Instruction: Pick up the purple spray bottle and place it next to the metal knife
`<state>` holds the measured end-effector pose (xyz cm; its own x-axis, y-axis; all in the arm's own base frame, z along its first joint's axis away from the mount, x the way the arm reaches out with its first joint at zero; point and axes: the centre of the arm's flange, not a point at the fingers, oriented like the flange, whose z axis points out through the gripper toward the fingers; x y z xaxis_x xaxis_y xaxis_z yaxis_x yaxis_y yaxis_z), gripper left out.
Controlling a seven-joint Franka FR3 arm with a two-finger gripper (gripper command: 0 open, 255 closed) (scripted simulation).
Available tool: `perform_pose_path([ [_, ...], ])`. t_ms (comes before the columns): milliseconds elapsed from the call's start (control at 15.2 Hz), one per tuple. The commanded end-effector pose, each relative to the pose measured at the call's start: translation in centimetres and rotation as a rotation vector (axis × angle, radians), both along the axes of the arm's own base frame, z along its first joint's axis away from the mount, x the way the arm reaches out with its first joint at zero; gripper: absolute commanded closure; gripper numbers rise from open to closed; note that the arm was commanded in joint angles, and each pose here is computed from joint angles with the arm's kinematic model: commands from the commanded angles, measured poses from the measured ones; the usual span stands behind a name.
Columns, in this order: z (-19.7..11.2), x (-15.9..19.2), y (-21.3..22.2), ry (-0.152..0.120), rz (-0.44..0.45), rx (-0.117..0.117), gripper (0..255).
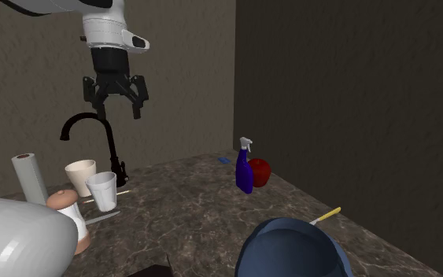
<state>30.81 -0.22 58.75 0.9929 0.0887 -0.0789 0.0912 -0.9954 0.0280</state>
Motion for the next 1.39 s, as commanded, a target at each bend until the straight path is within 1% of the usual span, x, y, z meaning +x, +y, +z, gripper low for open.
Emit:
perform_pose_path([
  [0, 0.0, 0.0, 0.0, 0.000, 0.000, 0.000, 0],
  [660, -3.8, 8.3, -9.0, -0.005, 0.103, -0.019, 0],
  [1320, -7.3, 17.6, -17.1, -0.009, 0.206, -0.038, 0],
])
